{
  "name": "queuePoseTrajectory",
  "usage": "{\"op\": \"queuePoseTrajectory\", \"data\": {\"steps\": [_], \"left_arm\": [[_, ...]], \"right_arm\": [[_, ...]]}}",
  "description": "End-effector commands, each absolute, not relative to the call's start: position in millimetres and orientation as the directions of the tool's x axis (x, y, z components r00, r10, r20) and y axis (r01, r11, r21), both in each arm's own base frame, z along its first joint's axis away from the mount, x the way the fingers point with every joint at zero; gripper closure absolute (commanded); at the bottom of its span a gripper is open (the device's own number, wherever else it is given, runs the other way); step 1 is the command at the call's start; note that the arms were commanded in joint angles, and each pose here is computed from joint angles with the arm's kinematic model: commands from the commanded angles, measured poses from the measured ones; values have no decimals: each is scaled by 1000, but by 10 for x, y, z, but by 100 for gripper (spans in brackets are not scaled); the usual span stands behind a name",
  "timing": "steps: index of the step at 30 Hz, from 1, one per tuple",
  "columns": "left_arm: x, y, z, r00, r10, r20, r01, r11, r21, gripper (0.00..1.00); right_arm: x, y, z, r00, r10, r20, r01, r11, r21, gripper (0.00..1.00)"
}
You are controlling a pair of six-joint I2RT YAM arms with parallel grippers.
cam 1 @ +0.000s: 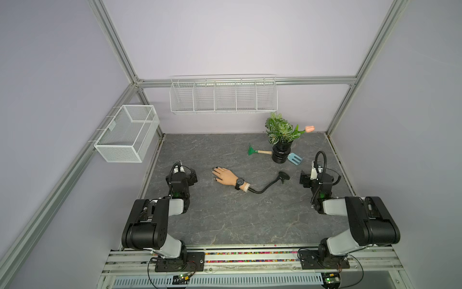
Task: Take off the watch
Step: Adjust the hand at the center of the board.
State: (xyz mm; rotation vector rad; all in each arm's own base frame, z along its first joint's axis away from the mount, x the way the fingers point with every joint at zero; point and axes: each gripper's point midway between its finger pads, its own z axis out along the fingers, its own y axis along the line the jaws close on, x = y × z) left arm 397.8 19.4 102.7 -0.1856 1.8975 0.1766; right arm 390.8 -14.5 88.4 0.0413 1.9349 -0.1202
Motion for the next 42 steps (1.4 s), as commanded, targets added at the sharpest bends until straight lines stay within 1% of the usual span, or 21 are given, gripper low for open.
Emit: {"op": "queuePoseTrajectory", "data": {"steps": [1, 12, 14, 17, 18, 20, 24, 27, 29, 30, 31, 32, 36, 39, 41, 42], "left_arm": [[4029, 201, 1147, -297, -51, -953, -216, 976, 15, 0], [4031, 198, 1143, -299, -52, -953, -215, 977, 14, 0], [4031, 199, 1141, -299, -52, -953, -215, 976, 14, 0], [4030, 198, 1145, -298, -52, -953, -215, 976, 14, 0], [4032, 199, 1148, -297, -52, -954, -216, 976, 14, 0], [4029, 198, 1145, -297, -52, -953, -215, 977, 13, 0], [4030, 195, 1147, -296, -55, -954, -215, 977, 11, 0], [4033, 197, 1147, -297, -52, -954, -215, 977, 13, 0], [4033, 197, 1144, -298, -53, -953, -215, 977, 13, 0], [4029, 199, 1139, -299, -53, -953, -216, 976, 13, 0], [4029, 199, 1136, -300, -53, -952, -215, 976, 14, 0], [4031, 198, 1143, -298, -54, -953, -215, 976, 12, 1], [4024, 200, 1151, -295, -51, -954, -215, 976, 15, 0], [3992, 144, 1248, -283, -25, -959, -176, 984, 26, 0], [3932, 122, 1461, -255, -10, -967, -173, 984, 36, 0], [3893, 85, 1525, -281, -12, -960, -159, 987, 34, 0]], "right_arm": [[3922, -142, 931, -338, -23, -941, 90, 994, -57, 11], [3918, -144, 934, -343, -18, -939, 88, 995, -51, 11], [3927, -144, 1000, -341, -19, -940, 90, 995, -53, 11], [3898, -75, 1282, -368, -49, -929, 76, 994, -82, 11], [3848, -83, 1420, -373, -15, -928, 99, 994, -55, 11], [3711, -81, 1719, -357, 100, -929, 138, 989, 53, 11], [3396, 170, 2111, -366, 241, -899, 93, 970, 223, 11], [3171, 486, 2306, -406, 295, -865, -3, 946, 324, 11], [3022, 830, 2399, -462, 301, -834, -150, 901, 408, 11], [2972, 971, 2442, -479, 289, -829, -220, 875, 432, 11], [2893, 1204, 2462, -509, 245, -825, -317, 838, 444, 11], [2842, 1351, 2439, -540, 198, -818, -373, 815, 444, 11], [2751, 1740, 2185, -659, 34, -752, -473, 758, 449, 11], [2762, 1932, 2077, -676, -40, -736, -518, 737, 435, 11], [2787, 2056, 2031, -673, -91, -734, -553, 721, 417, 11], [2794, 2105, 2015, -674, -114, -730, -565, 716, 410, 11]]}}
